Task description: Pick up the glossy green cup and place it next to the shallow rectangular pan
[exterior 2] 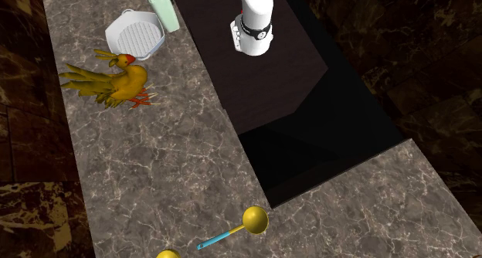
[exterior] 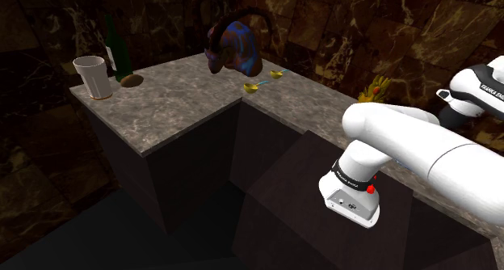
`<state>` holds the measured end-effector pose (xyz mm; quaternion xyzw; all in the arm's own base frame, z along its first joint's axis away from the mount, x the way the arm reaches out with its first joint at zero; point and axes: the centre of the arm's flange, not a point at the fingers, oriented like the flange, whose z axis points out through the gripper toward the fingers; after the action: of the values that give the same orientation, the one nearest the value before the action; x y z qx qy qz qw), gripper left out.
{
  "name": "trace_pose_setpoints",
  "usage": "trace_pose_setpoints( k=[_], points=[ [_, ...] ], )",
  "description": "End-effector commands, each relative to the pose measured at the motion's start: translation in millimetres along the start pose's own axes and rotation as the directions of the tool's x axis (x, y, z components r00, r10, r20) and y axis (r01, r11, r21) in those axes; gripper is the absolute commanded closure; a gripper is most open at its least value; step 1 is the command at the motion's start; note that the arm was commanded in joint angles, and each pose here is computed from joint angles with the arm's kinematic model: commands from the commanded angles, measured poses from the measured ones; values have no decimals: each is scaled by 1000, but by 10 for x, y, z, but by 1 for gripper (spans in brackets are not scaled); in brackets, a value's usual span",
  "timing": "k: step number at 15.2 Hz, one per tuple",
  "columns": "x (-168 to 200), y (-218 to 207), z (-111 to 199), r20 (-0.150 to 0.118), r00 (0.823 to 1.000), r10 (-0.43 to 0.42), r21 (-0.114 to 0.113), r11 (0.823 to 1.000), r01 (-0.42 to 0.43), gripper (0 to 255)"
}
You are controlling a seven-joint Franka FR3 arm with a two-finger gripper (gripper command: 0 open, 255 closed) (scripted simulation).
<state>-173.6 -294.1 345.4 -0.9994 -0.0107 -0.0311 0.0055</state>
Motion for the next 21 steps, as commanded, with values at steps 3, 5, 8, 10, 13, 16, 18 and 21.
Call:
trace_pose_setpoints(
  k=[3,5,8,10,13,16,18,21],
  points=[
    [-11,9,207,0,1000,0,-1,1000,0,255],
    [-18,10,312,0,1000,0,-1,1000,0,255],
    [-28,12,470,0,1000,0,-1,1000,0,255],
    [-34,13,576,0,1000,0,-1,1000,0,255],
    [-37,13,618,0,1000,0,-1,1000,0,255],
    [-37,13,618,0,1000,0,-1,1000,0,255],
    [-37,13,618,0,1000,0,-1,1000,0,255],
    [-37,13,618,0,1000,0,-1,1000,0,0]
  ],
)
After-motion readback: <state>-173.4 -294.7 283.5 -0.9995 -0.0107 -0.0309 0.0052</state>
